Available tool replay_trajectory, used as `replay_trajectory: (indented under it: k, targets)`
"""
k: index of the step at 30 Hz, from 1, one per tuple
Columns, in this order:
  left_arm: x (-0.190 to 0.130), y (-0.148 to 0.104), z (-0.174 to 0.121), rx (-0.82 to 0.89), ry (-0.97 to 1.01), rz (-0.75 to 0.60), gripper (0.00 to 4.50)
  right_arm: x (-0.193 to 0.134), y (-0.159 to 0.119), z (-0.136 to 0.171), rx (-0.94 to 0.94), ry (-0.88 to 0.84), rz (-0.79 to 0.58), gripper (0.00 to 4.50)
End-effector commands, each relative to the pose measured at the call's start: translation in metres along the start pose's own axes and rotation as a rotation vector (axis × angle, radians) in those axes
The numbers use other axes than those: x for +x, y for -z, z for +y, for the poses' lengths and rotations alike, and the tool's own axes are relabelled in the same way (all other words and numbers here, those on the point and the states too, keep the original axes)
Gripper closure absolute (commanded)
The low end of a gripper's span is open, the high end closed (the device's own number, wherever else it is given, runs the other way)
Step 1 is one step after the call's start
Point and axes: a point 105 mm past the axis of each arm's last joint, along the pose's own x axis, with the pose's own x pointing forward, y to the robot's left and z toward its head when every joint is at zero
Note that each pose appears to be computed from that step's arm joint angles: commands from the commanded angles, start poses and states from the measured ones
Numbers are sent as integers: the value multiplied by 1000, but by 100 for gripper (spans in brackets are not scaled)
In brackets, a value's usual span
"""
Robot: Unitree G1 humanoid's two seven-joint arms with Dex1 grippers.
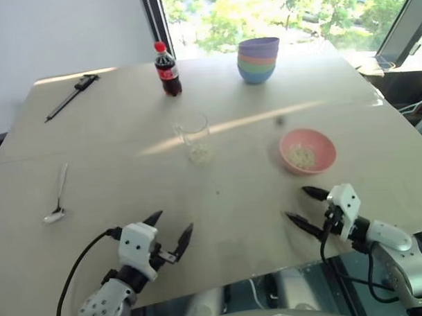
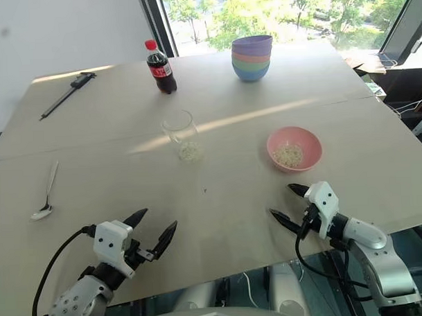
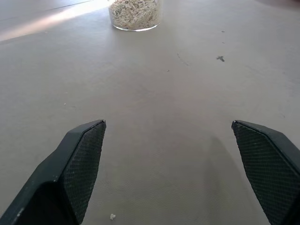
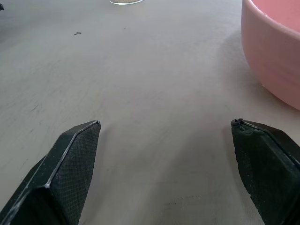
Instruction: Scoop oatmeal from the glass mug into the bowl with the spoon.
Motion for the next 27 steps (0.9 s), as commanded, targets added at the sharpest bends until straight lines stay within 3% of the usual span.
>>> replay_trajectory:
  k: [1,24,27]
  targets:
    - [-4,-8,0,36,7,-25,5,-2,-7,-3,-20,-2,-23,0]
    - [-12,-6,-2,25,-14,-25,5,4,-19,3,-33,-70,-32,0]
    - [-15,-7,12,-17,-90,-28,5,7,-30,13,-21,-133,-69,0]
